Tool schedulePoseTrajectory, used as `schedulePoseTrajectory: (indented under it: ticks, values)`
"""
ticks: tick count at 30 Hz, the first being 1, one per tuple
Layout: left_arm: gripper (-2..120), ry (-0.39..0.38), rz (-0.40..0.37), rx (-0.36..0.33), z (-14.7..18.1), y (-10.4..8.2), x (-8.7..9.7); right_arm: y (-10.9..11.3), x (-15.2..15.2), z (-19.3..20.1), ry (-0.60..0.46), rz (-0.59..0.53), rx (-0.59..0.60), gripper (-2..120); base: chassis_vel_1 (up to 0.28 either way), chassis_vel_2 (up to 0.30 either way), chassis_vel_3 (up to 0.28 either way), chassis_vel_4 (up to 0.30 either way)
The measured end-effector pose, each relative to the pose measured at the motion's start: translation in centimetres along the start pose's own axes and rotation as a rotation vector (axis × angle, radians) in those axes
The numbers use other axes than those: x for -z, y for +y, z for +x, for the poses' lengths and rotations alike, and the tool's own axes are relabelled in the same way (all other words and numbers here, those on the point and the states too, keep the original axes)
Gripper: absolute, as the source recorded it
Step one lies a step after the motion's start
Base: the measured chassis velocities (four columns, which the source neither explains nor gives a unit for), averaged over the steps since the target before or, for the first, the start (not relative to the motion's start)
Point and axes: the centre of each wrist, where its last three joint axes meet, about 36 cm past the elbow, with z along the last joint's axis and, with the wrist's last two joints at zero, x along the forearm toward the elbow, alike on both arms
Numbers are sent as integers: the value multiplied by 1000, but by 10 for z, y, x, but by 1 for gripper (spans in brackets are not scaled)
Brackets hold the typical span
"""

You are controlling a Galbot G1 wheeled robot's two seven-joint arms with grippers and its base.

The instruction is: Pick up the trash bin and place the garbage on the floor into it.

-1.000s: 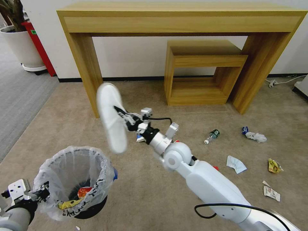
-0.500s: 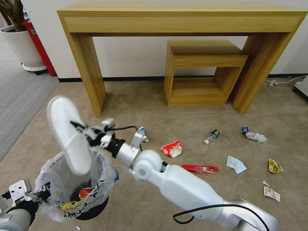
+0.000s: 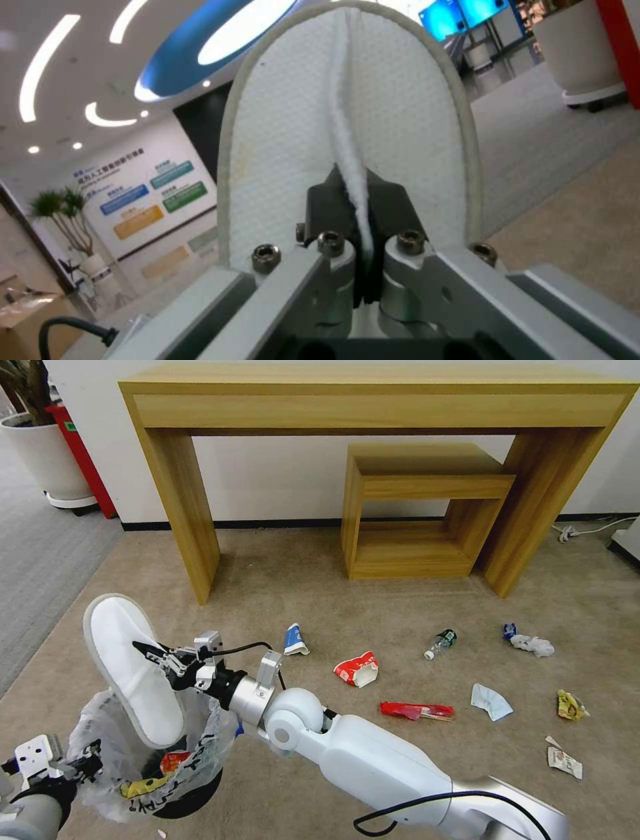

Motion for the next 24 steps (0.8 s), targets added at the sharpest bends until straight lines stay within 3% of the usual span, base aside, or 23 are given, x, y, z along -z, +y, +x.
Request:
schedulePoseTrajectory:
  ticks: [8,9,11,20,24]
  values:
    - [1,1,-1,1,-1,0,0,-2,0,5,14,10,-3,6,0,0,0,0]
    - [1,2,-1,1,-1,0,1,-5,0,9,21,22,-4,20,0,0,0,0]
    - [1,2,-1,2,-1,0,1,-6,1,11,22,26,-8,29,0,0,0,0]
    - [1,5,0,6,-1,0,0,-10,11,13,15,46,-26,58,0,0,0,0]
    - [1,3,-1,8,-1,0,1,-11,25,10,2,71,-125,71,0,0,0,0]
